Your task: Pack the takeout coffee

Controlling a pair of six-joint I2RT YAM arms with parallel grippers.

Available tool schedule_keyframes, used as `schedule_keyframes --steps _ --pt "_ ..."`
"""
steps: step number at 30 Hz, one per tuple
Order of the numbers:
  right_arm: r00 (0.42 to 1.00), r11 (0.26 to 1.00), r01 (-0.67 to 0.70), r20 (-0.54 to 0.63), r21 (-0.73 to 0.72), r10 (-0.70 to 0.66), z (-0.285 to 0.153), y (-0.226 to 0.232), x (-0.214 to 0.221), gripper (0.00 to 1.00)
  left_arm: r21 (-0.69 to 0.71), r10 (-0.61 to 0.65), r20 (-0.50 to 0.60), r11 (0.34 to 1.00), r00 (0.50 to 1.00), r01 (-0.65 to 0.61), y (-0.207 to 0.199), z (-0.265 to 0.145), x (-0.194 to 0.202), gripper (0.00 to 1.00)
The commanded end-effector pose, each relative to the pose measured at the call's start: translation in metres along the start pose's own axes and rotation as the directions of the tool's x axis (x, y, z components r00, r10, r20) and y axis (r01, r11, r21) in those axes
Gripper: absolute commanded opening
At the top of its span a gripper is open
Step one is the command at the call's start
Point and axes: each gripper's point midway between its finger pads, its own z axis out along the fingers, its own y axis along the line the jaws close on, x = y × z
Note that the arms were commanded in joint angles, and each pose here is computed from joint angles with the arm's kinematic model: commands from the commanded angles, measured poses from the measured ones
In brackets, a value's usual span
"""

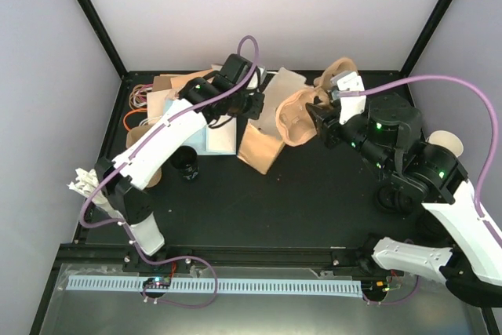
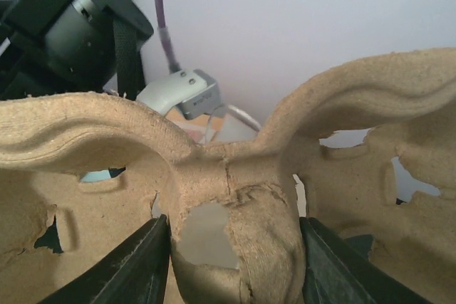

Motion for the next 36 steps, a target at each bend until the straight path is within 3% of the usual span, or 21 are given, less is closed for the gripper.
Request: schedule_keyframes --steps 1,7,17,27,30,36 --pt "1.0 0.99 -0.009 -0.019 -0.137 0.007 -0.008 0.021 -0.004 0.51 0.04 0.076 0.042 0.996 0.996 -0.078 0.001 -0.054 -0.003 0.02" --pt "0.998 0.96 -0.045 -0.059 -0.277 0.03 -0.018 0.044 -0.005 0.51 0.175 0.079 0.016 0.981 0.997 -0.081 -0.008 -0.078 0.019 0.02" --pt "0.986 0.836 -0.154 -0.136 -0.527 0.096 -0.042 0.088 -0.002 0.51 0.412 0.074 0.014 0.908 0.997 -0.073 -0.037 -0.088 0.057 0.01" --pt "0.96 0.75 -0.253 -0.254 -0.611 0.118 -0.059 0.106 0.022 0.52 0.545 -0.001 -0.087 0.837 0.996 0.049 -0.05 -0.095 0.067 0.02" --pt "0.951 0.752 -0.268 -0.29 -0.602 0.107 -0.052 0.108 0.033 0.52 0.597 -0.022 -0.111 0.798 0.994 0.084 -0.054 -0.096 0.07 0.02" --pt "0.937 0.756 -0.284 -0.338 -0.589 0.089 -0.036 0.113 0.045 0.52 0.61 0.002 -0.128 0.789 0.992 0.077 -0.055 -0.092 0.079 0.02"
